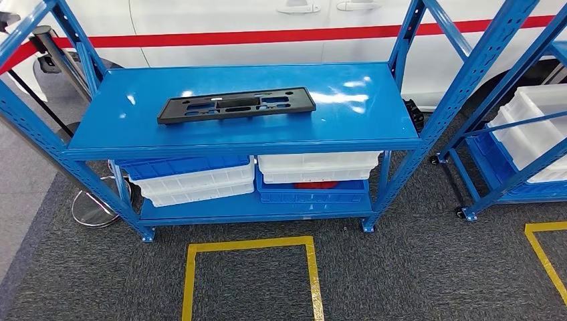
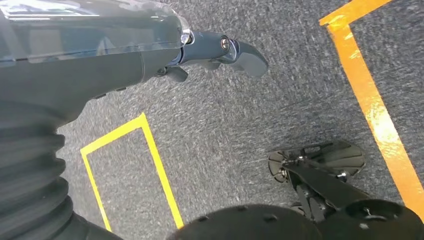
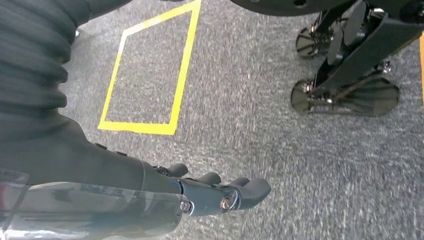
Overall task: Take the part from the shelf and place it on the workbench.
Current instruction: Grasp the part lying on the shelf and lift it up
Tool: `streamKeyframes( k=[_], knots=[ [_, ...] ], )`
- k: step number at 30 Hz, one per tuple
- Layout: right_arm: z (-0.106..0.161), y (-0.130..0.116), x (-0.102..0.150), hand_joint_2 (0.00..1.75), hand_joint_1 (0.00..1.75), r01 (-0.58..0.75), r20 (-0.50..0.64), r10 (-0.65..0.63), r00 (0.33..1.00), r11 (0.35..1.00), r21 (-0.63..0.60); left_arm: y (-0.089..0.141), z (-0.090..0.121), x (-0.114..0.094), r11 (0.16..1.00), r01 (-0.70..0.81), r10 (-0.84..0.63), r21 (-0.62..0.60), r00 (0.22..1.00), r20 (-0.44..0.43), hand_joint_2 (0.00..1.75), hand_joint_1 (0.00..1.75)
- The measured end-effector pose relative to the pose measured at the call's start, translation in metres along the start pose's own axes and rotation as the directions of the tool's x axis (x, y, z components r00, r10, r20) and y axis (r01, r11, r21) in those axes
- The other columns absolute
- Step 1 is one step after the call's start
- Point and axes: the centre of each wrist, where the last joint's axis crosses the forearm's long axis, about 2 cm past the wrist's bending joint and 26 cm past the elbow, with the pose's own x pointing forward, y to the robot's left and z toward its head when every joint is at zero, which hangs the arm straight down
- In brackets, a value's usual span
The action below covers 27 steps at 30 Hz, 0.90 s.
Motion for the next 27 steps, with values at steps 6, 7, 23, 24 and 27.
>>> streamKeyframes(
  k=[6,7,23,24,27],
  knots=[
    [-0.002,0.004,0.008,1.75,0.00,-0.034,0.027,0.035,0.999,0.998,-0.058,-0.011,-0.001,0.012,0.998,0.051,-0.052,0.031,0.999,0.001,1.75,0.00],
    [-0.002,0.005,0.010,1.75,0.00,-0.042,0.031,0.044,0.999,0.997,-0.067,-0.013,-0.001,0.014,0.997,0.064,-0.064,0.036,0.998,0.001,1.75,0.00],
    [-0.009,0.012,0.050,1.75,0.00,-0.205,0.205,0.249,0.947,0.956,-0.210,-0.031,-0.003,0.039,0.943,0.298,-0.302,0.150,0.953,0.006,0.00,0.00],
    [-0.010,0.012,0.058,1.75,0.00,-0.223,0.234,0.275,0.933,0.949,-0.224,-0.031,-0.004,0.040,0.938,0.309,-0.314,0.156,0.950,0.005,0.00,0.00],
    [-0.012,0.011,0.088,1.75,0.00,-0.273,0.329,0.358,0.874,0.921,-0.276,-0.031,-0.004,0.043,0.924,0.338,-0.343,0.176,0.939,-0.004,0.00,0.00]
  ],
)
